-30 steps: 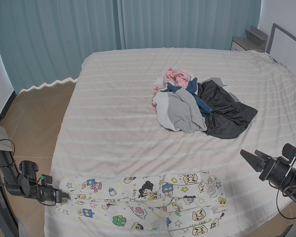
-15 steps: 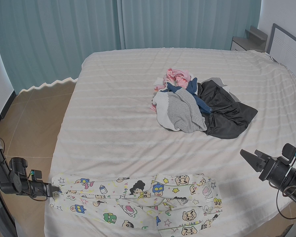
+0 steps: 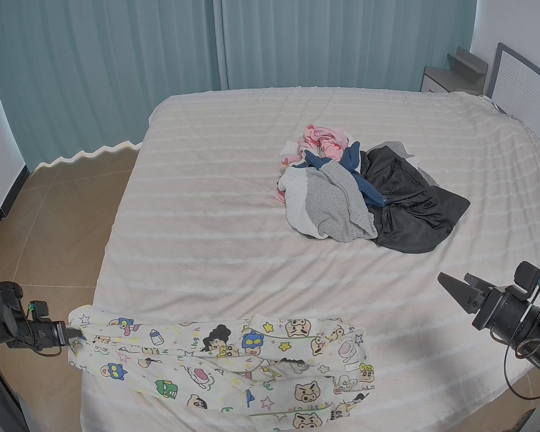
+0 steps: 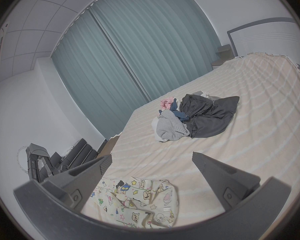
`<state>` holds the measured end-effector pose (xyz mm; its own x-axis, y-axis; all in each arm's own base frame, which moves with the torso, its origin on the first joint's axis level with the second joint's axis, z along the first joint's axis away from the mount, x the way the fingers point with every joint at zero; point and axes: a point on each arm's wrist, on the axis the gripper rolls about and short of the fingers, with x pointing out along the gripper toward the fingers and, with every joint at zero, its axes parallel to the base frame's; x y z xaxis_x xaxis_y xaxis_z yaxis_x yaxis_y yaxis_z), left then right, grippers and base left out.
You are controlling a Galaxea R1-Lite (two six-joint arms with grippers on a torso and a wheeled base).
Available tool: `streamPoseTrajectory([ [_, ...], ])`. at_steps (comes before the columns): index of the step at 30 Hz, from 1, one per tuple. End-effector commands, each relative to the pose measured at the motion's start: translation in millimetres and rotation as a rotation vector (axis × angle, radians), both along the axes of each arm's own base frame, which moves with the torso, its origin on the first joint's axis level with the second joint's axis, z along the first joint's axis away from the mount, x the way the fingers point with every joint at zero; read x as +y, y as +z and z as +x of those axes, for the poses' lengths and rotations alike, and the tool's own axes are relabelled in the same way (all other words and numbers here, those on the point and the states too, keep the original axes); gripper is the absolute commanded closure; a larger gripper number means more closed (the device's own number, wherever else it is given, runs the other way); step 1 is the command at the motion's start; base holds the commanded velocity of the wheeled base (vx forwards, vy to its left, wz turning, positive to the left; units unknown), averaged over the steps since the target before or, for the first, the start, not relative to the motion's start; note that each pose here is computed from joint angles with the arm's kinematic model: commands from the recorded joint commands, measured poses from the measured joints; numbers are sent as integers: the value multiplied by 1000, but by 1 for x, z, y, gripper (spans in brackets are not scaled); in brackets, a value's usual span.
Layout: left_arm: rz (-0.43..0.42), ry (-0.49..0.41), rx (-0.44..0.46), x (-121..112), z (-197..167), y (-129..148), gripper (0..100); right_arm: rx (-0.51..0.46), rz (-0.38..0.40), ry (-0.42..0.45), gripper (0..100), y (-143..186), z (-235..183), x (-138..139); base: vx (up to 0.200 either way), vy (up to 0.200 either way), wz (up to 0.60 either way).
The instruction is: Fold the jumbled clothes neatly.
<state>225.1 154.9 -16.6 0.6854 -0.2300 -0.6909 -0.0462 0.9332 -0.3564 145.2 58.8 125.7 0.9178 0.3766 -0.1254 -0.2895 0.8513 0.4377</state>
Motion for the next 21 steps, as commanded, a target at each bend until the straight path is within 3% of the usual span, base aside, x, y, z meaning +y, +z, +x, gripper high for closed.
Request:
streamPoseTrajectory([
  [1,12,95,-47,37,-4,14,100,20,-7,0,0,-4,-2,-1,0,0,0],
  [9,-58,204,-55,89,-15,40,100,19,-7,0,0,-4,-2,-1,0,0,0],
  [17,-31,283,-89,132,-21,72,100,19,-6,-4,0,-4,-2,-2,0,0,0],
  [21,-53,286,-71,132,-22,91,100,21,-7,-8,0,-4,-2,-2,0,0,0],
])
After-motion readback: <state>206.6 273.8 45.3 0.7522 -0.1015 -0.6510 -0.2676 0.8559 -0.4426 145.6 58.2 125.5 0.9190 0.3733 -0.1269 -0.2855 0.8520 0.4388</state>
